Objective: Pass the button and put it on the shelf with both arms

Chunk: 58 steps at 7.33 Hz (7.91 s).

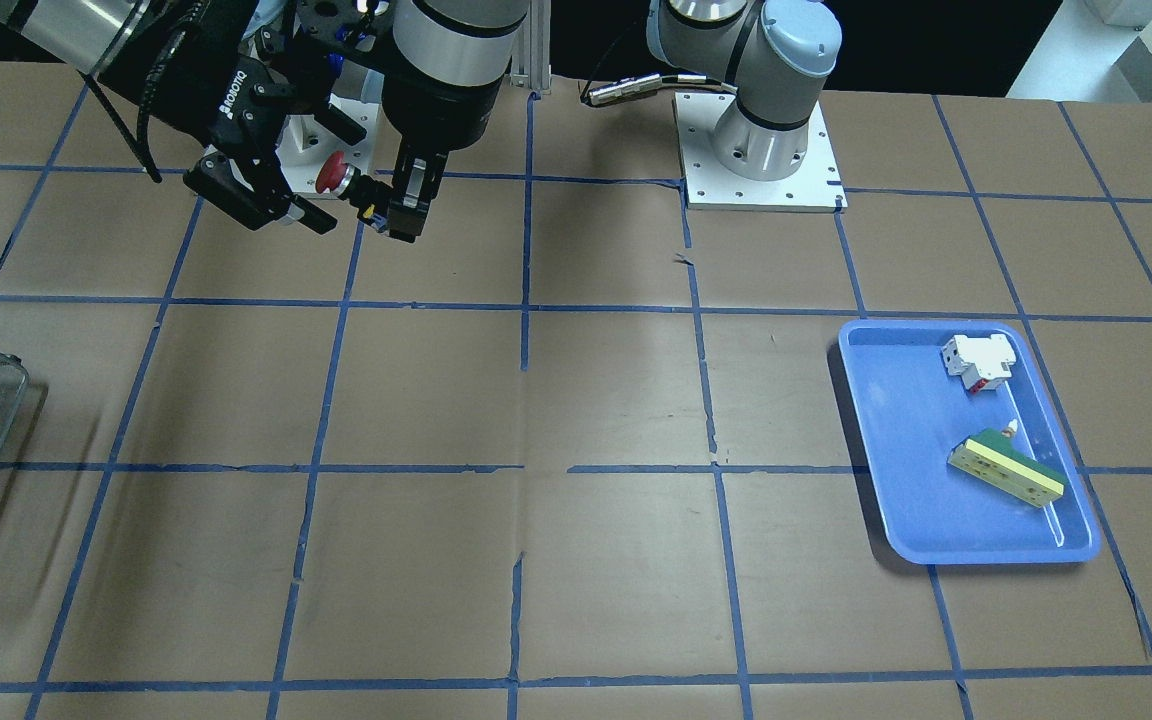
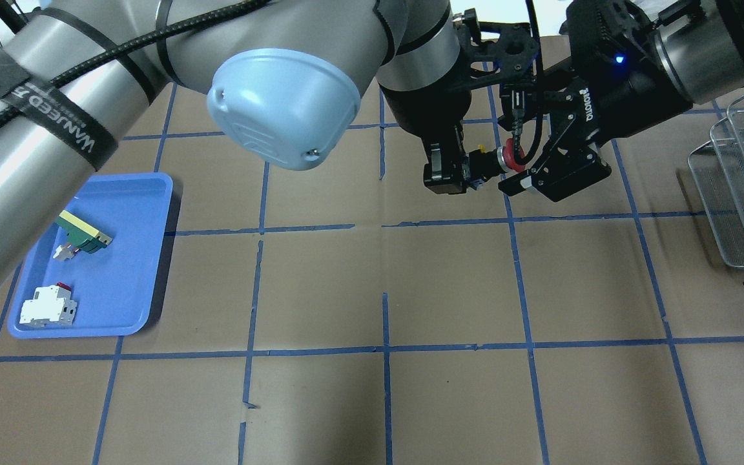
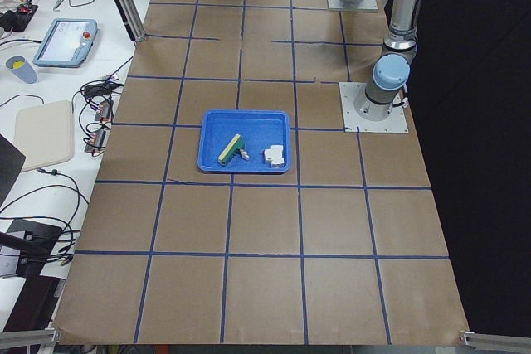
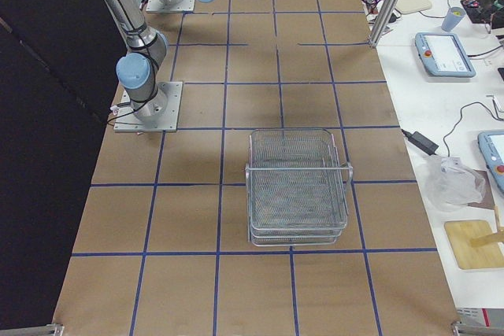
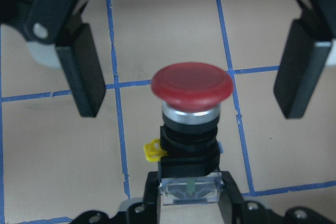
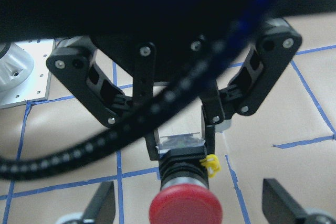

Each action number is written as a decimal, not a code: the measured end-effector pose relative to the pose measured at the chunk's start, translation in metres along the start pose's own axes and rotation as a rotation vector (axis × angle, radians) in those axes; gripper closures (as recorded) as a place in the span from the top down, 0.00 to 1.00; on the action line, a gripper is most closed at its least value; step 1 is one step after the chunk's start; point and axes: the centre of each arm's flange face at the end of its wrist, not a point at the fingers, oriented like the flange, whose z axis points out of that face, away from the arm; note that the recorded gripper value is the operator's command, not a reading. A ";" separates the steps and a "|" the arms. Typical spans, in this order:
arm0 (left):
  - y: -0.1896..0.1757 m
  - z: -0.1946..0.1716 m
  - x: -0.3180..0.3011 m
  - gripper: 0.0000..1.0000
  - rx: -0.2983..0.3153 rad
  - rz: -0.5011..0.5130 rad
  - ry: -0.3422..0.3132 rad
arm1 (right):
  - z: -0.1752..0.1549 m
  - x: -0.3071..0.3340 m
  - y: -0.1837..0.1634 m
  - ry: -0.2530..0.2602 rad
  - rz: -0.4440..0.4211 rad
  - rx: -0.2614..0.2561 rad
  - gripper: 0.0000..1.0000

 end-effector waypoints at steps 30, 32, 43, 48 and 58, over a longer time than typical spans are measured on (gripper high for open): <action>0.258 -0.075 -0.036 1.00 -0.182 -1.656 -0.393 | -0.191 0.173 0.293 0.404 0.710 -0.749 0.00; 0.260 -0.077 -0.035 1.00 -0.169 -1.680 -0.398 | -0.188 0.179 0.322 0.377 0.747 -0.744 0.24; 0.259 -0.076 -0.033 1.00 -0.151 -1.681 -0.388 | -0.178 0.129 0.215 0.436 1.021 -0.657 1.00; 0.259 -0.077 -0.034 1.00 -0.151 -1.682 -0.387 | -0.022 0.055 0.002 0.503 1.349 -0.586 1.00; 0.259 -0.077 -0.034 1.00 -0.150 -1.682 -0.387 | 0.024 -0.015 -0.013 0.541 1.491 -0.592 1.00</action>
